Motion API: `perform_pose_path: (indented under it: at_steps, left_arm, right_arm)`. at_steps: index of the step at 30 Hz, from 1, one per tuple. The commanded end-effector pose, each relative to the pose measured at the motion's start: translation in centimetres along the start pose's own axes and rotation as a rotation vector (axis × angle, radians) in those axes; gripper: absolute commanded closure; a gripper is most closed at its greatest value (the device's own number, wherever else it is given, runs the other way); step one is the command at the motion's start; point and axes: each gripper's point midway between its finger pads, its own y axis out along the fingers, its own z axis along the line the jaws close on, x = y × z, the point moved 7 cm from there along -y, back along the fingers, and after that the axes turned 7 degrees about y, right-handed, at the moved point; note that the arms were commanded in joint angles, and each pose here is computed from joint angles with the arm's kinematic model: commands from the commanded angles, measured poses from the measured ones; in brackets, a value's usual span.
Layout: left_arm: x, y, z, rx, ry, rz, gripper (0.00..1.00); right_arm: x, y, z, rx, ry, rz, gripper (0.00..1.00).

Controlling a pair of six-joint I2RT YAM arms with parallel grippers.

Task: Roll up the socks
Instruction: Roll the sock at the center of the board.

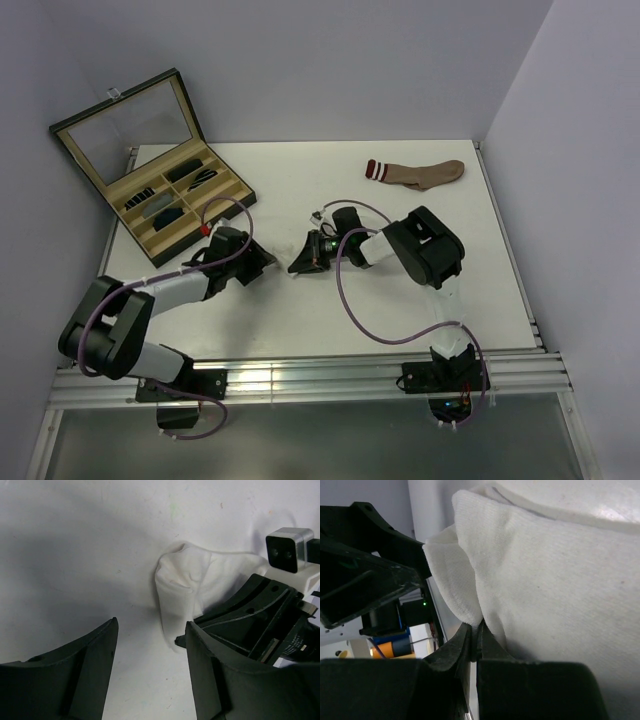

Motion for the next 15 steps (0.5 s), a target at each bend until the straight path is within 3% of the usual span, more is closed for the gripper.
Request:
perform_pose_path:
  at_steps: [1,15]
  left_arm:
    - [0.2,0.5,-1.2,-0.051,0.012,-0.005,0.4]
    - [-0.7,3.1,-0.5,0.015,0.04,0.034,0.48]
  right_arm:
    - [-0.2,-0.1,-1.9,-0.039,0.079,-0.013,1.0]
    - [-0.6,0.1,-2.5,-0.039,0.132,0.013,1.0]
